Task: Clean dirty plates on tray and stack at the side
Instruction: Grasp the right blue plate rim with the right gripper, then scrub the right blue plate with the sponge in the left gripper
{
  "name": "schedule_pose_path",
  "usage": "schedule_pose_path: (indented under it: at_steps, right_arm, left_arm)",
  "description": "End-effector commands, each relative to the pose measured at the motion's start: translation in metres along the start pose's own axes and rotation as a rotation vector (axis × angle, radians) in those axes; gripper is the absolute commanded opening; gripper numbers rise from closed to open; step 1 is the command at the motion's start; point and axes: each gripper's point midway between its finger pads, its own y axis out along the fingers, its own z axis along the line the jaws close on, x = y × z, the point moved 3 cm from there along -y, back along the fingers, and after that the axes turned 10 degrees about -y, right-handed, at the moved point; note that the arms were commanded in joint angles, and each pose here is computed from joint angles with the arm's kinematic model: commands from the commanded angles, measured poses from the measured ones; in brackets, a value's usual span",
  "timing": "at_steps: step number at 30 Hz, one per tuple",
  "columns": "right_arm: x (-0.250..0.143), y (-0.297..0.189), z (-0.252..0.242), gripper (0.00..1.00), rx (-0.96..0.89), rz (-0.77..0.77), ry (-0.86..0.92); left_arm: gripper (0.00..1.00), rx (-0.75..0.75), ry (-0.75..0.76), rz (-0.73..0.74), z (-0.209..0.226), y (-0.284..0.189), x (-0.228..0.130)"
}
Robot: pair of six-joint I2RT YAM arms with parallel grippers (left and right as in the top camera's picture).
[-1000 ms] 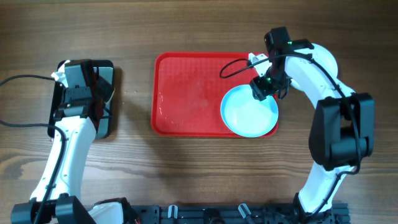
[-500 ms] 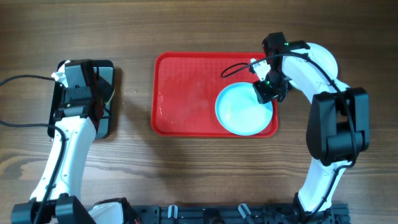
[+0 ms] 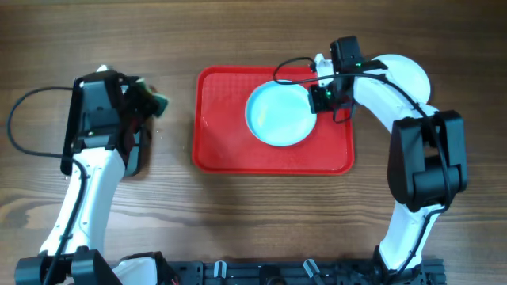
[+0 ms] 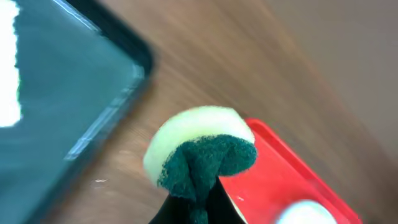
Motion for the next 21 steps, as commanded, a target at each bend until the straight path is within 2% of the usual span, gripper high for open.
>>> schedule_pose_path:
  at_steps: [1, 4, 5, 6, 9, 11, 12, 14, 15, 16, 17, 21]
  right_arm:
    - [0.009, 0.018, 0.034, 0.04, 0.058, -0.025, -0.054]
    - [0.016, 0.022, 0.052, 0.11, 0.065, -0.050, -0.107]
    - [0.015, 0.022, 0.053, 0.11, 0.066, -0.047, -0.109]
    - [0.015, 0.022, 0.053, 0.04, 0.060, -0.046, -0.109]
    - [0.013, 0.023, 0.048, 0.04, 0.029, -0.032, -0.105]
    - [0.012, 0.023, 0.048, 0.04, 0.030, -0.029, -0.104]
    - [0.010, 0.023, 0.048, 0.04, 0.031, -0.020, -0.101]
    - [0.005, 0.023, 0.049, 0.21, 0.033, 0.006, -0.093]
    - [0.002, 0.023, 0.049, 0.24, 0.035, 0.017, -0.091]
    - [0.000, 0.022, 0.049, 0.19, 0.036, 0.027, -0.088]
    - [-0.002, 0.022, 0.049, 0.04, 0.037, 0.035, -0.086]
    - [-0.009, 0.022, 0.050, 0.04, 0.039, 0.066, -0.081]
  left_arm:
    - [0.04, -0.167, 0.088, 0.109, -0.049, 0.001, -0.041]
    - [0.04, -0.302, 0.224, 0.198, -0.098, 0.011, -0.103]
    - [0.04, -0.332, 0.278, 0.259, -0.110, 0.026, -0.139]
    - [0.04, -0.333, 0.300, 0.290, -0.111, 0.035, -0.158]
    - [0.04, -0.277, 0.268, 0.390, -0.100, 0.063, -0.204]
    - [0.04, -0.225, 0.268, 0.430, -0.086, 0.076, -0.222]
    - [0.04, -0.197, 0.272, 0.437, -0.078, 0.083, -0.227]
    - [0.04, -0.163, 0.274, 0.423, -0.070, 0.090, -0.227]
    - [0.04, -0.152, 0.275, 0.410, -0.069, 0.091, -0.226]
    - [0.04, -0.139, 0.276, 0.391, -0.067, 0.092, -0.223]
    - [0.04, -0.106, 0.280, 0.358, -0.062, 0.095, -0.218]
    - [0.04, 0.053, 0.294, 0.206, -0.037, 0.102, -0.193]
